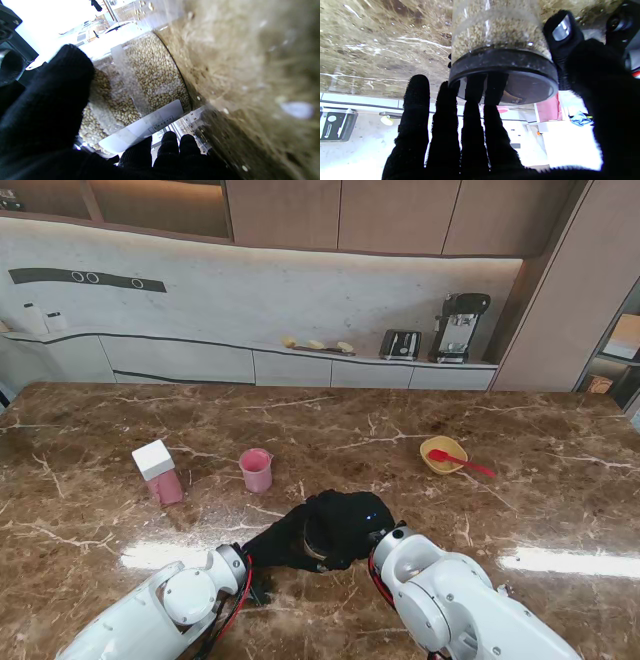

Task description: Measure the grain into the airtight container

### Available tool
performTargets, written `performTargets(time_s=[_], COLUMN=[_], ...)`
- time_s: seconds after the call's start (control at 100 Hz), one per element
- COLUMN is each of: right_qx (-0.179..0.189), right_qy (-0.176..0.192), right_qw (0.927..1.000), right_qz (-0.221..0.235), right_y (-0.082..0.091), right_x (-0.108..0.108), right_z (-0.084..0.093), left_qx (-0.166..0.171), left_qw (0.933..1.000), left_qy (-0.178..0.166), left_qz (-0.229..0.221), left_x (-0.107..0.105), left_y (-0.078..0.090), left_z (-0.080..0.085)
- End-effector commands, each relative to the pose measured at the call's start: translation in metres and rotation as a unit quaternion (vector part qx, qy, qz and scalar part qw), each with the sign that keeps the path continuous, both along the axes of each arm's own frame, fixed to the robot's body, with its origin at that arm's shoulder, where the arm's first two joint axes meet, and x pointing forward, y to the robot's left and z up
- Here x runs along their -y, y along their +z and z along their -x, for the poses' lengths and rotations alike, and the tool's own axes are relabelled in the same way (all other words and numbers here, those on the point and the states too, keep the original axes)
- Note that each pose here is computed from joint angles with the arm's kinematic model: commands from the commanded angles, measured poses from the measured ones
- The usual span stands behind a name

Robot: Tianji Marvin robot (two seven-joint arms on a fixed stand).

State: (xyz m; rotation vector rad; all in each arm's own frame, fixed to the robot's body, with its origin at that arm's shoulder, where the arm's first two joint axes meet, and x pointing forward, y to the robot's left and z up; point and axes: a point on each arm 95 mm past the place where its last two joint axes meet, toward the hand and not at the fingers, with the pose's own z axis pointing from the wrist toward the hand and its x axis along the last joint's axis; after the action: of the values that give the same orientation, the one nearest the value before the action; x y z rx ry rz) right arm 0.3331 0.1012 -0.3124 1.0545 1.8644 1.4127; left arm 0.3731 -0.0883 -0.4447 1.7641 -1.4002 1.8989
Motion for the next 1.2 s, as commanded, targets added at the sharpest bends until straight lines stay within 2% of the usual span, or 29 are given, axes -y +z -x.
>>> performTargets(time_s=[0.0, 0.47, 0.87, 1.06, 1.19], right_qx=[-0.004, 0.004, 0.019, 0.029, 0.024], right_qy=[-0.005, -0.004, 0.024, 0.038, 0.04], right_qw=[0.9999, 1.0, 0.9995, 0.9988, 0.9989], right_qz=[0.01, 0.005, -0.01, -0.006, -0.001], right_y=[-0.003, -0.014, -0.009, -0.005, -0.004], right_x=[0.0, -0.003, -0.006, -0.008, -0.008], right_z=[0.0, -0.001, -0.003, -0.004, -0.005], left_qx=[-0.055, -0.056, -0.056, -0.056, -0.056], left_qw=[0.9977, 0.9976, 0.9976, 0.9976, 0.9976], left_qy=[0.003, 0.003, 0.003, 0.003, 0.003], left_qz=[-0.04, -0.04, -0.041, -0.041, -0.041], left_x=[-0.016, -0.016, -0.016, -0.016, -0.016], left_y=[-0.041, -0.041, -0.041, -0.041, -0.041], left_z=[0.028, 0.028, 0.028, 0.028, 0.028])
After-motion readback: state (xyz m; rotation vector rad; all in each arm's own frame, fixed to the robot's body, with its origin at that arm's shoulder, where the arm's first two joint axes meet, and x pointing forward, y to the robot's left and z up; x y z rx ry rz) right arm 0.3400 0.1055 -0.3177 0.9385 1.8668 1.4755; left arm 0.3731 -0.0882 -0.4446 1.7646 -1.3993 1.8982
